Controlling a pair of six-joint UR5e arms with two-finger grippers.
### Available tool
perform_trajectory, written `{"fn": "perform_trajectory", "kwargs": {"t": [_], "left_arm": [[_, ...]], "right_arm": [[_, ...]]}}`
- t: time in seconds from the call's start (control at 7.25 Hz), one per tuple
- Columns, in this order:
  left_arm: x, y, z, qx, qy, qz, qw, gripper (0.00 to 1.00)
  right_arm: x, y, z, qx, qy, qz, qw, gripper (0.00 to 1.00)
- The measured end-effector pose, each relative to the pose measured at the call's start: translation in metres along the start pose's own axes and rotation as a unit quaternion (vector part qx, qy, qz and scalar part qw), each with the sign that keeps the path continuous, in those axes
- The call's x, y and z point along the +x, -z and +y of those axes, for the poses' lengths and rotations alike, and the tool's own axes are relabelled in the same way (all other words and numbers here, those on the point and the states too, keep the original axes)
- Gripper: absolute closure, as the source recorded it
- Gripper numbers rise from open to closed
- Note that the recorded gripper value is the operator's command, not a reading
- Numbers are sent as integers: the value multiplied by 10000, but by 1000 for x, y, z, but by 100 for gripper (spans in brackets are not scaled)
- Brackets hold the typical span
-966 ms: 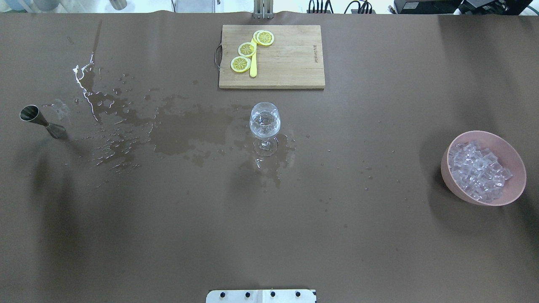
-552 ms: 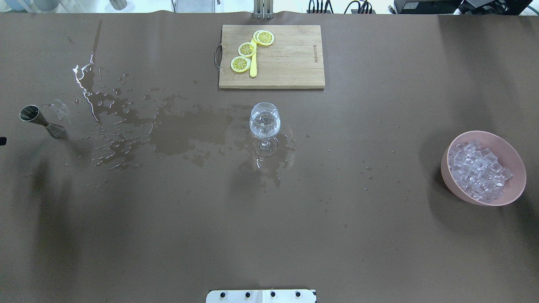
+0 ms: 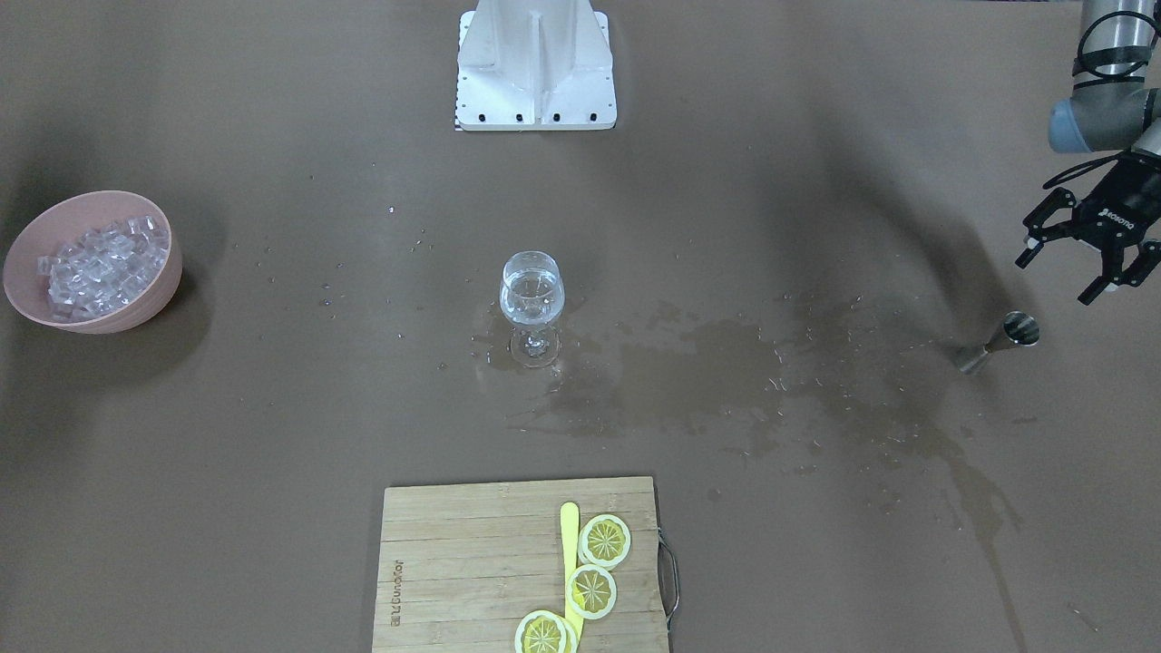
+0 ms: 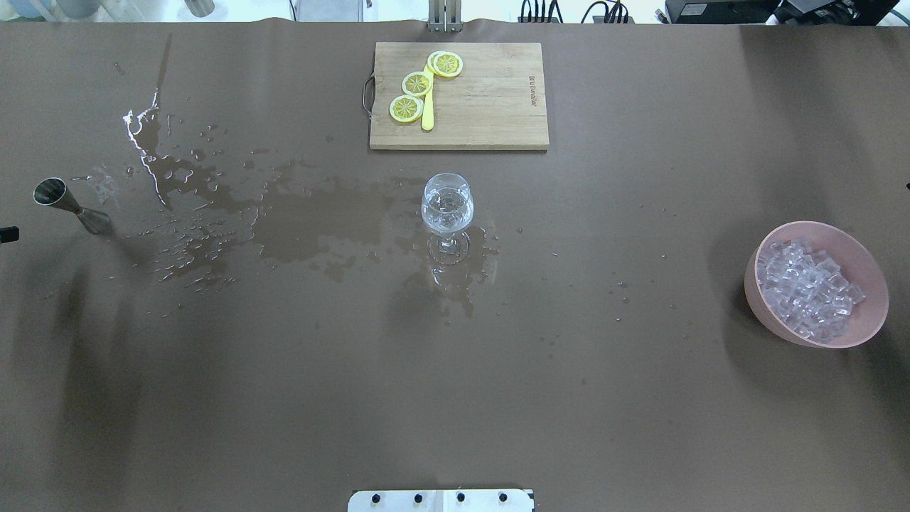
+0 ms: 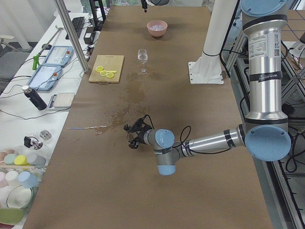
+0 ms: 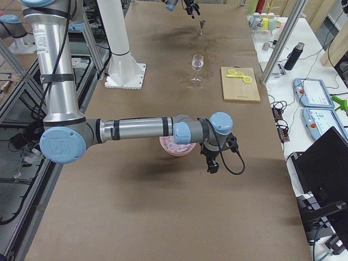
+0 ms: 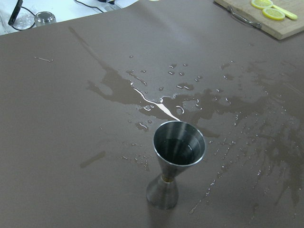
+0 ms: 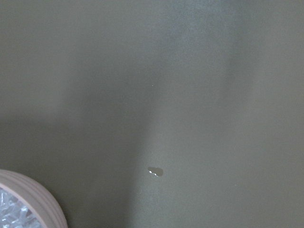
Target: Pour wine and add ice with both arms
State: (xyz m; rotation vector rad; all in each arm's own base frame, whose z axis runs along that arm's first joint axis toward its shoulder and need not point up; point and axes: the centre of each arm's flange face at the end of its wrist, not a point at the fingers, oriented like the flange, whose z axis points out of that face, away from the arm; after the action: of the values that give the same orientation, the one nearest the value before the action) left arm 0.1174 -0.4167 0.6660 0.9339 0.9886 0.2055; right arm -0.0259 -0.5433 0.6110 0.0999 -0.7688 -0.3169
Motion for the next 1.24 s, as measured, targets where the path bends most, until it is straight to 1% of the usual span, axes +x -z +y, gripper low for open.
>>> {"fn": "perform_trajectory", "kwargs": {"t": [0.28, 0.55, 0.97, 1.24], "left_arm": [[22, -27, 8, 166, -26, -190, 9997, 3], [45, -52, 12, 356, 95, -348, 9987, 3], [47, -71, -1, 831, 551, -761, 9921, 2], [39, -75, -2, 1038, 648, -1073, 9867, 2]], "right_arm": [[1, -1, 0, -13, -5, 3, 10000, 0], [0, -1, 0, -13, -5, 0, 10000, 0], [-1, 1, 1, 9, 4, -3, 10000, 0], [-4, 2, 1, 30, -10, -98, 9999, 0]]}}
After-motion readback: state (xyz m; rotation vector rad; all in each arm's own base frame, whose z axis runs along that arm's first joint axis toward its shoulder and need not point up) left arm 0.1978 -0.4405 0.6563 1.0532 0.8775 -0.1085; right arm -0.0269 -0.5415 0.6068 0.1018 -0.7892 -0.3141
